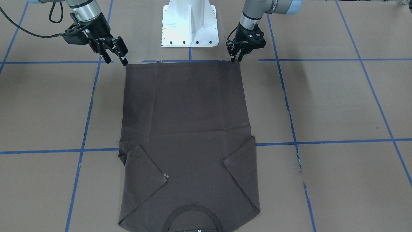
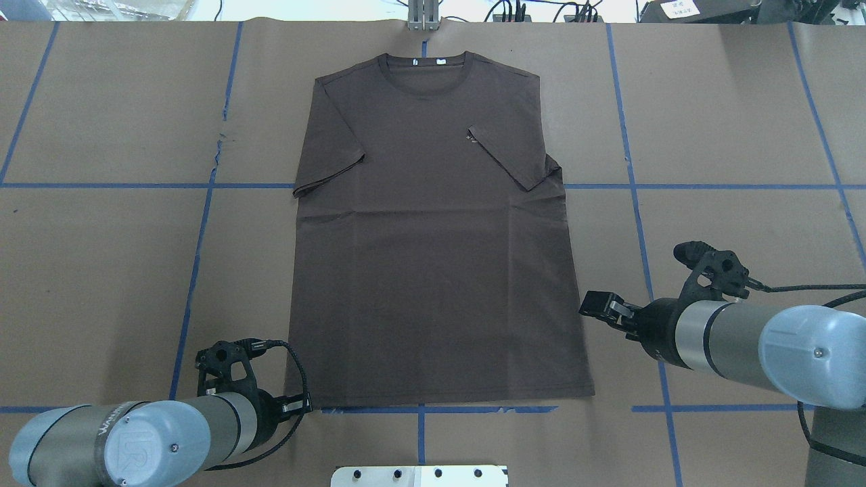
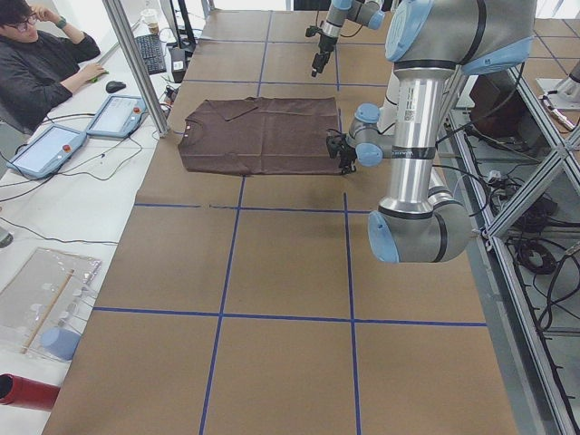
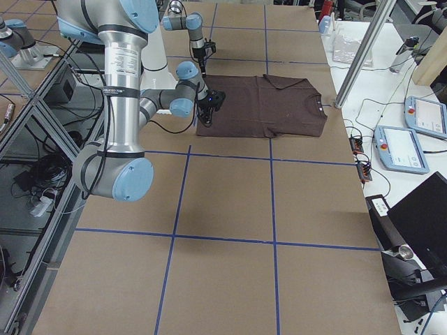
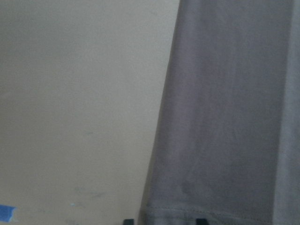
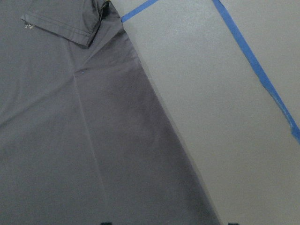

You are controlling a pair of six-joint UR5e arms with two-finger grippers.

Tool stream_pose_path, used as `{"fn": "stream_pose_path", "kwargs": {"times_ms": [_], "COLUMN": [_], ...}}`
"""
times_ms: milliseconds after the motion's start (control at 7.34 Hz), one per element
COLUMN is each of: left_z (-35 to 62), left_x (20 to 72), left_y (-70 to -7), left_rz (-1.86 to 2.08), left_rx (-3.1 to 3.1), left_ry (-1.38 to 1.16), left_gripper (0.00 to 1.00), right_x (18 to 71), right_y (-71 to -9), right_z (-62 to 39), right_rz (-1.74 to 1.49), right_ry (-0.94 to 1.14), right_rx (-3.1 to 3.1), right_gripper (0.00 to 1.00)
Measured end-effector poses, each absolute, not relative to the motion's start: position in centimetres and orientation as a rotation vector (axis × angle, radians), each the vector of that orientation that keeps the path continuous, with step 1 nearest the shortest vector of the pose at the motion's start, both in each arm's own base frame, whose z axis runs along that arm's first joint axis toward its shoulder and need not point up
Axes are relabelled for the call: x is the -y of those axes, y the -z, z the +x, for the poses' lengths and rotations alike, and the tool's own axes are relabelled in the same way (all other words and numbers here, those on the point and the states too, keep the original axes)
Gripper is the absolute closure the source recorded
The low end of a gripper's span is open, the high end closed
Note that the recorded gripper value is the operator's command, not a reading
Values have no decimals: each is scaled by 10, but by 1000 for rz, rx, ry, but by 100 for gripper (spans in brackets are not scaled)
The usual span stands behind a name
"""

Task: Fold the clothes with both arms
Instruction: 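Lower both grippers onto the hem corners and grasp them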

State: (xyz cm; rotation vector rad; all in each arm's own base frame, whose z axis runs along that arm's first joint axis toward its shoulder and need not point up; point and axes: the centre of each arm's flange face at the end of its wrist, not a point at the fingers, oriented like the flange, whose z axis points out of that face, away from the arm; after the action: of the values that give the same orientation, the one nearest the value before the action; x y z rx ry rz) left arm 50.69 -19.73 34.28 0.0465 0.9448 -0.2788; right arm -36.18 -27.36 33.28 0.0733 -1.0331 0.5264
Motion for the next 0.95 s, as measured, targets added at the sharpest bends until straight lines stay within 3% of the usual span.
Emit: {"fn": "stream_pose_path", "kwargs": {"times_ms": [273, 545, 818, 954], "left_z": [507, 507, 507, 507], "left_x": [197, 197, 196, 196], "left_y": [-344, -344, -344, -344], "left_rz": [44, 43, 43, 44], "left_rx": [-943, -942, -941, -941], "left_ry": [282, 281, 279, 277], "left_gripper": [69, 100, 100, 100], "right_x": [274, 274, 273, 272], "right_y": [-333, -333, -333, -334], "right_z": [-362, -361, -362, -363], "right_rz": [74, 74, 73, 73], "right_ry": [-526, -527, -525, -523], "right_rx": [1033, 1034, 1032, 1029], "right_gripper": [14, 14, 17, 28]}}
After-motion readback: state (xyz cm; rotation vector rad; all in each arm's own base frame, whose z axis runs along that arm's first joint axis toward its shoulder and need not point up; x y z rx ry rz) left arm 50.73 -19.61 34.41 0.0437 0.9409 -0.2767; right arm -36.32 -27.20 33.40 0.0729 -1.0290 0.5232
